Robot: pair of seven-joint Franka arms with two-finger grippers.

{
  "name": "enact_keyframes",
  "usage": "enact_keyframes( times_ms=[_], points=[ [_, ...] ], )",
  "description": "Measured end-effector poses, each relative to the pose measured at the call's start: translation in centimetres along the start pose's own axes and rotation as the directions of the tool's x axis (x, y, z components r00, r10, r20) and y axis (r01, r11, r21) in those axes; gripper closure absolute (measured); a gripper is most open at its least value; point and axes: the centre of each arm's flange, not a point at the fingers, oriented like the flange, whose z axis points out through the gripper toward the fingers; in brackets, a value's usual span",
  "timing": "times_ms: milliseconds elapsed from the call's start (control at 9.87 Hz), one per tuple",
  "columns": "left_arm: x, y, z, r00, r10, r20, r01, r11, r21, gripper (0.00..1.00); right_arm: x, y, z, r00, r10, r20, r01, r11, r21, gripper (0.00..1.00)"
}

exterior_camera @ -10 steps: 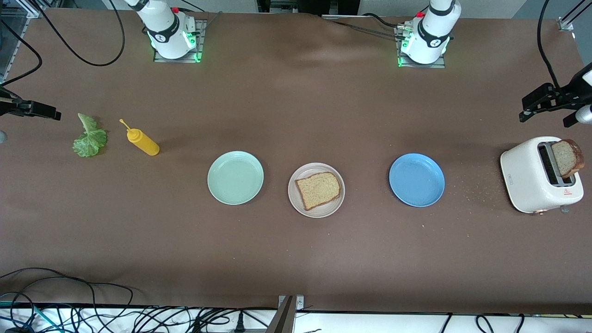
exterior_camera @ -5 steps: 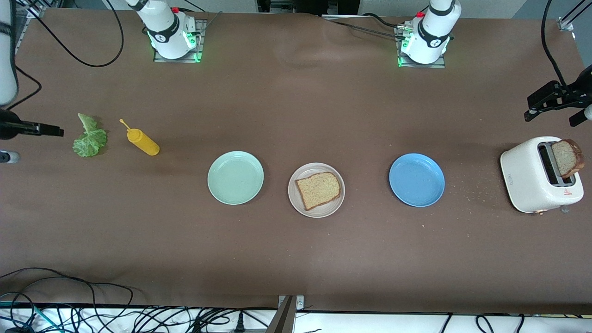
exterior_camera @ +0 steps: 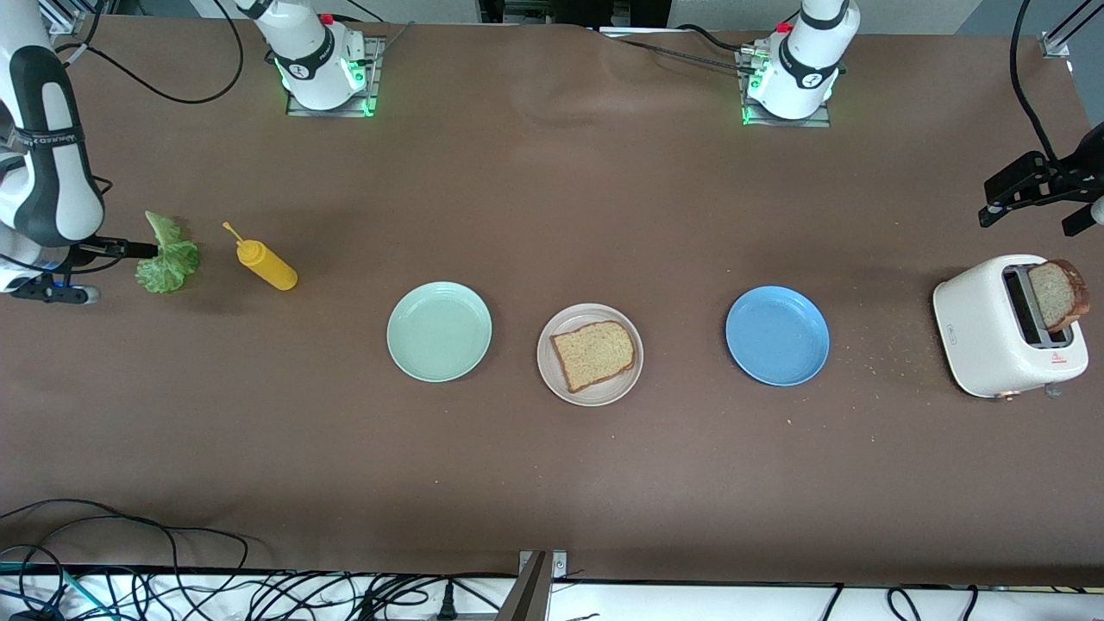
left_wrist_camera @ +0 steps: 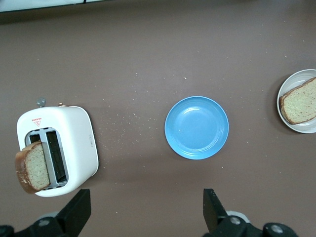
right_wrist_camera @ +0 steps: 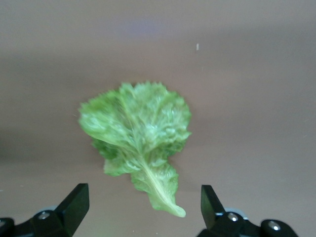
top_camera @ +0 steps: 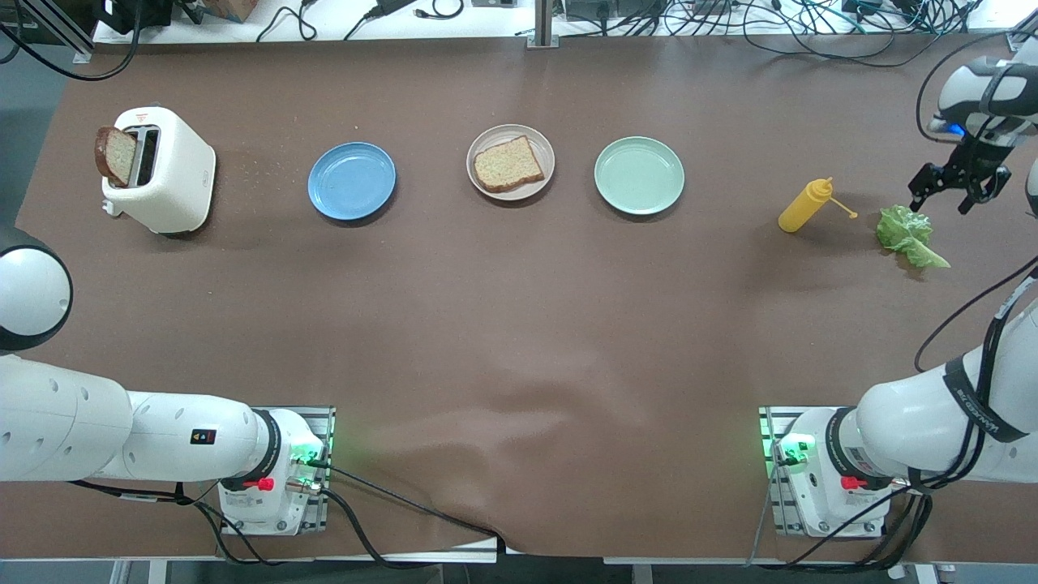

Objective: Make sandwich on beige plate with both arms
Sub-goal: 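Reach the right gripper down to the green lettuce leaf, then grasp the lettuce leaf stem with the right gripper and lift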

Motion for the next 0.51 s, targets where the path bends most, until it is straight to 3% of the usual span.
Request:
enact_keyframes(
  times_ms=[507],
  points=[
    [0.1, 0.0, 0.2, 1.000, 0.000, 0.003, 0.000, 1.000, 0.000, 0.00, -1.2, 1.0, 5.3, 0.996, 0.018, 0.088, -0.020, 0.999, 0.028, 0.00]
  ],
)
